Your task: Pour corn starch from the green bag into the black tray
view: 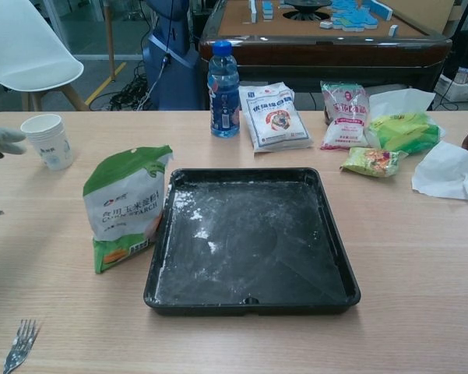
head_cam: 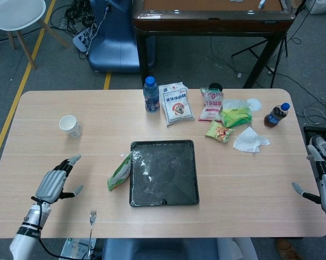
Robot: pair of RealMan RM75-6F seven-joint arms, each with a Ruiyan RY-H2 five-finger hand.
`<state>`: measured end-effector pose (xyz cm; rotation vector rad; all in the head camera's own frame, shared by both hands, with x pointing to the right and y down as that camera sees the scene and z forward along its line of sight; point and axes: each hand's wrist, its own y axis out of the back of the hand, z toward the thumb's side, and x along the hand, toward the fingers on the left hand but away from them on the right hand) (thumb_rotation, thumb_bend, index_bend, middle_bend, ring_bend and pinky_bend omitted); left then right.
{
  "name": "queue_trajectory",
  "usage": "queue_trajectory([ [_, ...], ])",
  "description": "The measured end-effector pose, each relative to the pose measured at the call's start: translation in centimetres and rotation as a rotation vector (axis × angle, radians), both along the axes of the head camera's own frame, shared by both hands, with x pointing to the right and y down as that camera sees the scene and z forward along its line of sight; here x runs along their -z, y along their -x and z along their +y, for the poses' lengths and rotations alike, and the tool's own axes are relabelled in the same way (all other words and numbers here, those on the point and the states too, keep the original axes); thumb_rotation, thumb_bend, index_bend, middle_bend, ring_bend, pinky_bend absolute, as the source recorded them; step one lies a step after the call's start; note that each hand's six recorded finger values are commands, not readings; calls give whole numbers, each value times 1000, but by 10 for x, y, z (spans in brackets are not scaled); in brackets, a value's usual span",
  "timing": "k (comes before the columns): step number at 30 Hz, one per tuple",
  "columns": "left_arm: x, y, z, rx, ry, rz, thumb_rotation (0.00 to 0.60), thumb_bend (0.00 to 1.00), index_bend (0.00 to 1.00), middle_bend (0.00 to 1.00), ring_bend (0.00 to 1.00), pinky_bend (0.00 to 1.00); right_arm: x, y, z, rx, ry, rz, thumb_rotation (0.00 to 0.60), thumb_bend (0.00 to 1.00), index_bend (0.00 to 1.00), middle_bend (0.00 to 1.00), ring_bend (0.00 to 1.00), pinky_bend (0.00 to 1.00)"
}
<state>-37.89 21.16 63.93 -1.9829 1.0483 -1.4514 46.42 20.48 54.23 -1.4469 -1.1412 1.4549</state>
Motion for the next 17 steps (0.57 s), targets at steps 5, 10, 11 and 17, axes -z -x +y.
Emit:
queue_trajectory([
  [5, 23, 32, 0, 69, -70, -110, 600, 269, 41, 90, 95, 198, -6, 10, -3, 41, 34, -4, 600, 51, 144, 300, 52, 105],
  [10, 47, 57, 6, 97, -199, -244, 600, 270, 54, 90, 96, 198, -13, 25, -6, 78, 71, -42, 600, 54, 148, 301, 52, 105],
  [11, 50, 60, 9, 99, -216, -266, 600, 270, 54, 90, 96, 198, -13, 27, -7, 84, 74, -50, 600, 54, 149, 301, 52, 105],
  [17, 63, 66, 22, 103, -262, -311, 600, 269, 54, 90, 96, 197, -13, 36, -8, 103, 78, -71, 600, 54, 152, 305, 52, 105],
])
